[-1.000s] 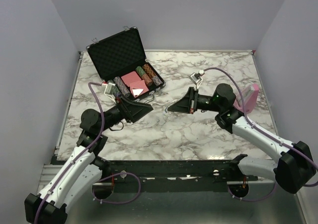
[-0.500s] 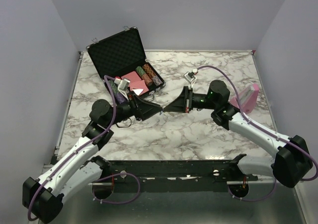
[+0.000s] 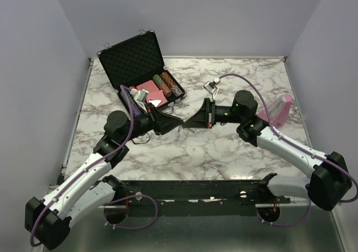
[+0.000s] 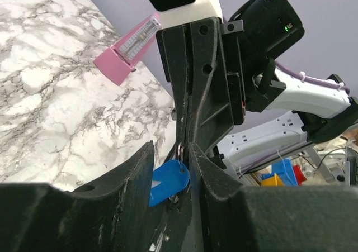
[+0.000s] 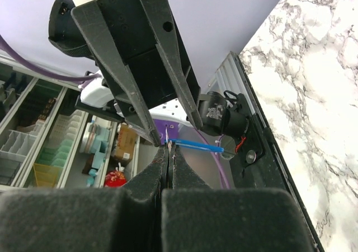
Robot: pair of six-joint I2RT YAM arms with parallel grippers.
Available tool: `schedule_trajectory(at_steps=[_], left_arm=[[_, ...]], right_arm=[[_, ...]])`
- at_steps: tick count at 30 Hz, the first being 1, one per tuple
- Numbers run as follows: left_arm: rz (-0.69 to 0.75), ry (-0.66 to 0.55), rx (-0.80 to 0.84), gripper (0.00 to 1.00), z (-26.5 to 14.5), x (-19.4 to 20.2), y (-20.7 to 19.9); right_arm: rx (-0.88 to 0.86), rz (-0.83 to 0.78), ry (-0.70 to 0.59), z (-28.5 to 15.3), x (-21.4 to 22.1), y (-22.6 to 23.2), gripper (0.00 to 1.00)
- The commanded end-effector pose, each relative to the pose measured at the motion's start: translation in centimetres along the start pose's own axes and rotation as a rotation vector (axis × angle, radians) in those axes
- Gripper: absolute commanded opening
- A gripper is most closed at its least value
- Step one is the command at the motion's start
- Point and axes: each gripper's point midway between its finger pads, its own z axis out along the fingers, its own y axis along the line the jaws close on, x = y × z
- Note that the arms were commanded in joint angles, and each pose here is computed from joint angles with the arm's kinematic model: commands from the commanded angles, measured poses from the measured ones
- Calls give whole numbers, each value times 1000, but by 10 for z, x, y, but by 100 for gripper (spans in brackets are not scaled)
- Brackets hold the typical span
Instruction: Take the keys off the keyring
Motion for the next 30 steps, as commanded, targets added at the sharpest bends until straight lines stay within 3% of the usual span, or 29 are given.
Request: schedule_trajectory(at_steps=[1, 7, 16, 18, 20, 21, 30], left_arm=[[53, -62, -24, 38, -2, -19, -9], [45, -47, -10, 26, -2, -14, -11], [44, -23, -4, 24, 0, -6, -16], [46, -23, -4, 17, 0, -6, -16], [46, -19, -8, 2, 0, -6, -16], [50, -17, -8, 0, 0, -7, -17], [137, 135, 44, 0, -3, 4, -35]], right_arm=[[-51, -54, 19, 2, -2, 19, 1], [-69, -67, 21, 3, -3, 27, 1], [-84, -85, 14, 5, -6, 34, 1], [-93, -92, 17, 5, -6, 37, 1], [-98, -94, 22, 5, -5, 39, 1], [-101, -96, 26, 5, -3, 40, 1], [-136, -151, 96, 1, 4, 56, 1]])
